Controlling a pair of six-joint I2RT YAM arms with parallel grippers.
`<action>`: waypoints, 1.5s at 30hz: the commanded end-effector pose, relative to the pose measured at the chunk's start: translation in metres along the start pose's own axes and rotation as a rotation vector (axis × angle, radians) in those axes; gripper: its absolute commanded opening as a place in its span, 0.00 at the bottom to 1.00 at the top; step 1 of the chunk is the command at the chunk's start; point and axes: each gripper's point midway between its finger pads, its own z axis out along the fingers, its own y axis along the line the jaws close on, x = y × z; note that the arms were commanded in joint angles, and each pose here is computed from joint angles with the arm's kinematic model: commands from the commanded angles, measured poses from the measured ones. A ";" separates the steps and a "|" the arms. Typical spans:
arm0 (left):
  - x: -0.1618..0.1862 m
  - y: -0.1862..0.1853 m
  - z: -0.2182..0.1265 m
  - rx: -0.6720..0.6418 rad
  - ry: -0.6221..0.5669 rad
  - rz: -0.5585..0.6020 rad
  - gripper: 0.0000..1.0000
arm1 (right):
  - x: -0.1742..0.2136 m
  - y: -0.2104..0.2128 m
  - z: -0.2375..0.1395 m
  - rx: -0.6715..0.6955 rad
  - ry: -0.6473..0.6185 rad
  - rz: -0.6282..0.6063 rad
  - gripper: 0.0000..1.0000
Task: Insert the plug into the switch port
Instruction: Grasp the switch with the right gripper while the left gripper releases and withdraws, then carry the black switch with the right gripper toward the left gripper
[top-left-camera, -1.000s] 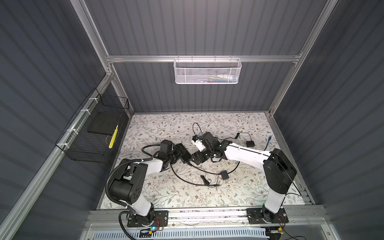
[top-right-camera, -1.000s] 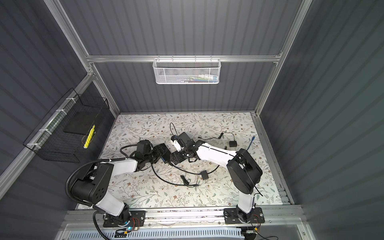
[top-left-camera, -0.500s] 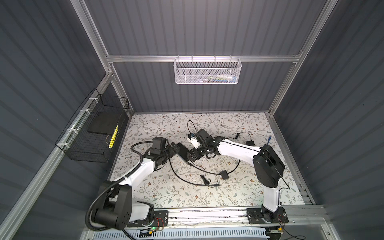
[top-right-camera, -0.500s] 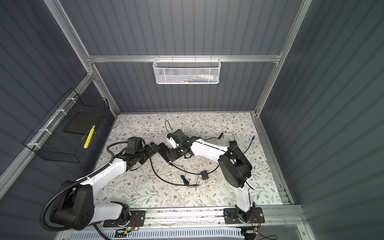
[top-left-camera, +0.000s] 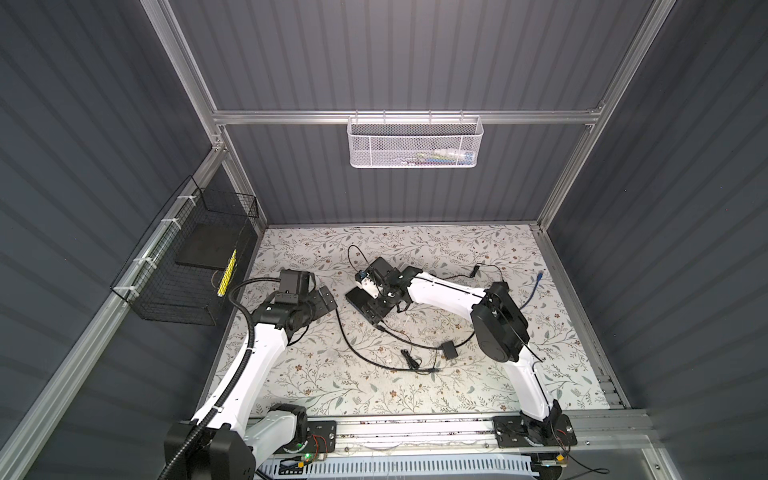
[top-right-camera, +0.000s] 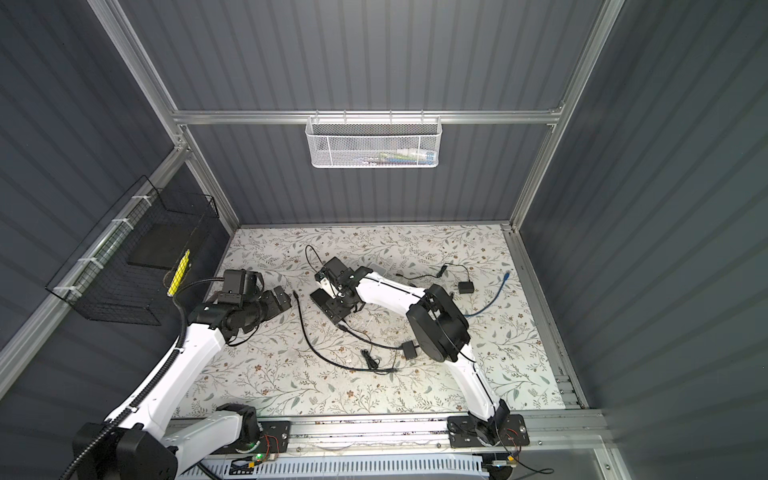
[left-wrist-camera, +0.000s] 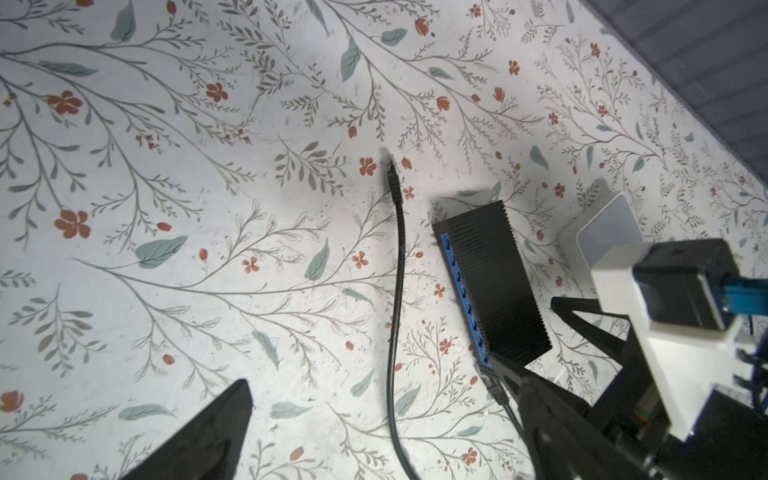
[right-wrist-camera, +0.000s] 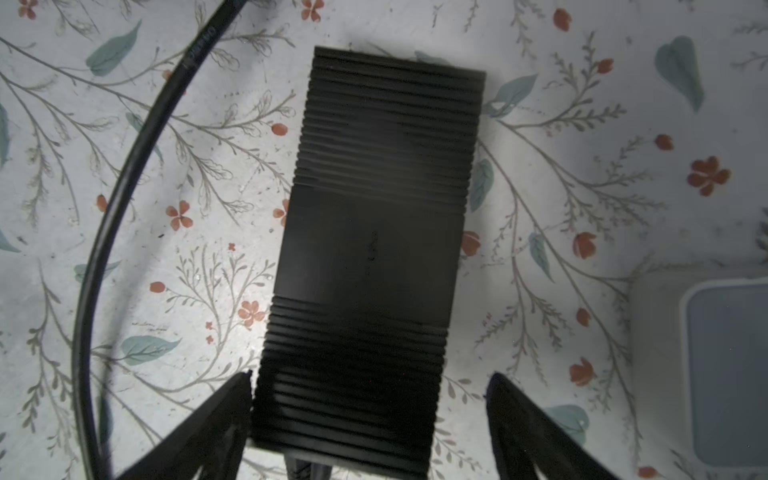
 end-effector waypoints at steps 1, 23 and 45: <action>0.014 0.015 -0.004 -0.034 0.040 0.021 1.00 | -0.001 0.005 -0.004 0.012 0.019 -0.044 0.89; 0.014 0.007 -0.023 0.010 0.062 0.038 1.00 | -0.001 0.003 0.028 0.043 0.082 -0.158 0.84; 0.026 -0.020 -0.036 0.167 0.125 0.090 1.00 | -0.022 0.000 0.003 0.068 -0.037 -0.281 0.47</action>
